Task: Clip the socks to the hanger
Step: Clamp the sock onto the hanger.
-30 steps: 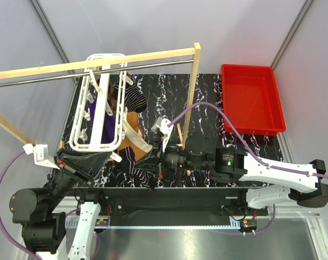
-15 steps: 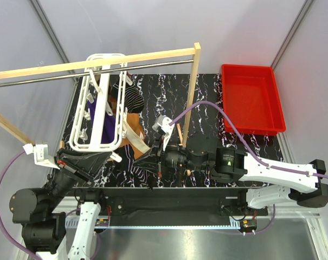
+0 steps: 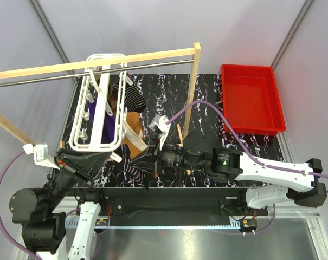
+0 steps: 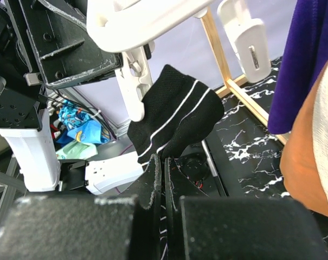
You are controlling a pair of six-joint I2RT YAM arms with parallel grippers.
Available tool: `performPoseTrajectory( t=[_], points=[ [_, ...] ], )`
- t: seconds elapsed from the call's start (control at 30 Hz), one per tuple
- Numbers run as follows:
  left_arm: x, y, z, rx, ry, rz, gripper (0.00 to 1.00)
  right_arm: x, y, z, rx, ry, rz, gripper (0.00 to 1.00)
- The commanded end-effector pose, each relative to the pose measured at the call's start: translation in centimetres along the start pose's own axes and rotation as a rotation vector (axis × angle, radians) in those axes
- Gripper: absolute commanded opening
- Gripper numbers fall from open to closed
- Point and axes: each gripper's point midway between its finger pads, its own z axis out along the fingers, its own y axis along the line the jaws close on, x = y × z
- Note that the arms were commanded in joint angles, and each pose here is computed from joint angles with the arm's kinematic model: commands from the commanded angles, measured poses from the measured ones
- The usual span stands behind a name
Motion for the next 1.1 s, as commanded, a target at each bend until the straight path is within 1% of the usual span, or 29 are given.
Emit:
performPoseTrajectory(
  t=[0.0,0.27,0.3,0.5,0.77,0.8,0.9,0.93,1.0,1.03,1.07],
  points=[
    [-0.8,-1.0,-0.1,0.026,-0.027,0.019,0.0,-2.7,2.1,0.2,-0.067,-0.073,0.005,0.0],
    [-0.8,-1.0,-0.1,0.025,-0.028,0.018,0.0,-2.9,2.7,0.3,-0.093,-0.072,0.008,0.0],
    [-0.8,-1.0,-0.1,0.024,-0.027,0.019,0.0,-3.8,3.2,0.2,-0.114,-0.107,0.01,0.0],
    [-0.7,-0.8,-0.1,0.018,-0.028,0.018,0.0,-4.2,4.0,-0.1,-0.161,-0.137,0.019,0.0],
    [-0.7,-0.9,-0.4,0.006,-0.028,0.019,0.0,-3.5,3.8,0.8,-0.159,-0.117,0.015,0.0],
    [-0.6,-0.7,-0.5,-0.011,-0.028,0.01,0.01,-3.4,3.7,1.0,-0.157,-0.117,0.015,0.0],
    [-0.4,-0.5,-0.8,-0.022,-0.029,0.017,0.22,-3.2,3.6,1.5,-0.151,-0.108,0.011,0.0],
    [-0.4,-0.6,-0.8,-0.02,-0.031,0.018,0.35,-3.4,3.6,1.7,-0.15,-0.112,0.013,0.0],
    [-0.4,-0.9,-1.1,-0.013,-0.039,0.03,0.45,-3.4,3.4,2.2,-0.137,-0.11,0.013,0.0],
    [-0.4,-0.9,-1.2,-0.011,-0.041,0.033,0.54,-3.1,2.9,2.6,-0.118,-0.106,0.016,0.0],
    [-0.4,-1.1,-1.3,-0.008,-0.041,0.037,0.59,-3.0,2.7,2.8,-0.109,-0.105,0.013,0.0]
  ],
)
